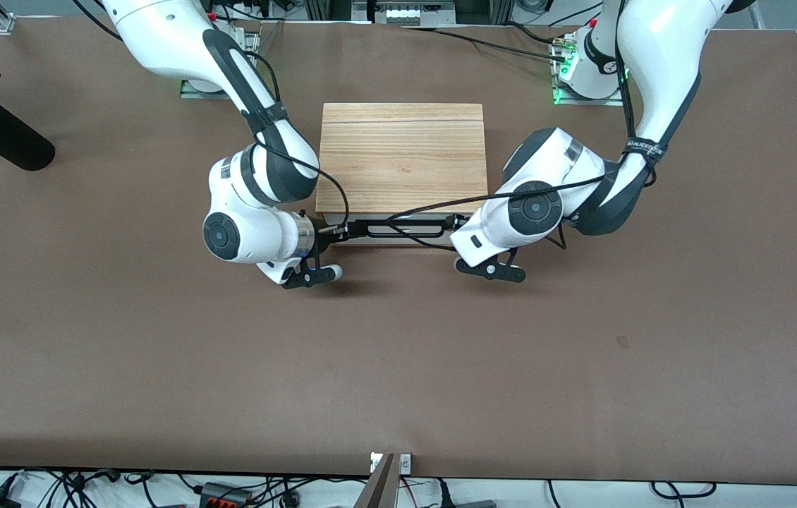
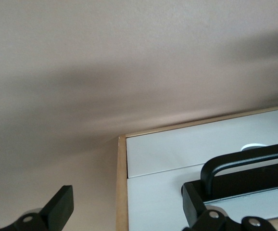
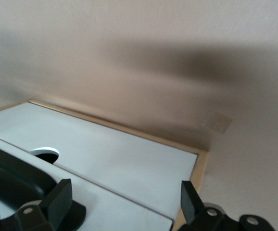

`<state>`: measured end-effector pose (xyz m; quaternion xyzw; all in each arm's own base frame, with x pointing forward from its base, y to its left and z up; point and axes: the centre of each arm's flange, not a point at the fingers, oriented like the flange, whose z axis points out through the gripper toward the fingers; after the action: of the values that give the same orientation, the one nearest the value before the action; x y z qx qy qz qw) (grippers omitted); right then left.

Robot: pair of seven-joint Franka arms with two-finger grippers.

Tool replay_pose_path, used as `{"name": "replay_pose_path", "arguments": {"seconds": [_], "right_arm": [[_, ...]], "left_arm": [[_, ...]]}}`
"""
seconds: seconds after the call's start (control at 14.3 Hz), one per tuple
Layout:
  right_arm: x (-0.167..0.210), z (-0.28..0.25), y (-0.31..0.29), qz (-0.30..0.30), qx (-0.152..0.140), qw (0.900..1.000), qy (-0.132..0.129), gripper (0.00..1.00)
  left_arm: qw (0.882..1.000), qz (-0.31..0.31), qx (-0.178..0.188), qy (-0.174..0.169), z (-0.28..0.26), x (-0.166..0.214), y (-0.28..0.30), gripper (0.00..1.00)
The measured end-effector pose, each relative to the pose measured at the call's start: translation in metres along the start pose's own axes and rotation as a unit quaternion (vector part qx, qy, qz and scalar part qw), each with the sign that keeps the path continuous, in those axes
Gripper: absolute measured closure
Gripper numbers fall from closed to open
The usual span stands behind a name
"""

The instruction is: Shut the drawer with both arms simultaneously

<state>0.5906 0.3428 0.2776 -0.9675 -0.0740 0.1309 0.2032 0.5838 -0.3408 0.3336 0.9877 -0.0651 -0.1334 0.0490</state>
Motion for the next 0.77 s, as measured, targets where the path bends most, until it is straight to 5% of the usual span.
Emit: {"name": "replay_pose_path", "arguments": {"seconds": [0.35,0.77], "right_arm": [[0.004,-0.077,0.014,-0.026,-0.067,0.996,0.057,0.00],[-0.016,-0.142,0.035,-0.053,-0.185,0.980,0.056,0.00]], "left_arm": [[1.000,-0.002,-0.004,0.009,-0.009,0.002,-0.002,0.00],[0.998,-0.035,-0.009,0.053,-0.058,0.014,-0.039,0.00]]}}
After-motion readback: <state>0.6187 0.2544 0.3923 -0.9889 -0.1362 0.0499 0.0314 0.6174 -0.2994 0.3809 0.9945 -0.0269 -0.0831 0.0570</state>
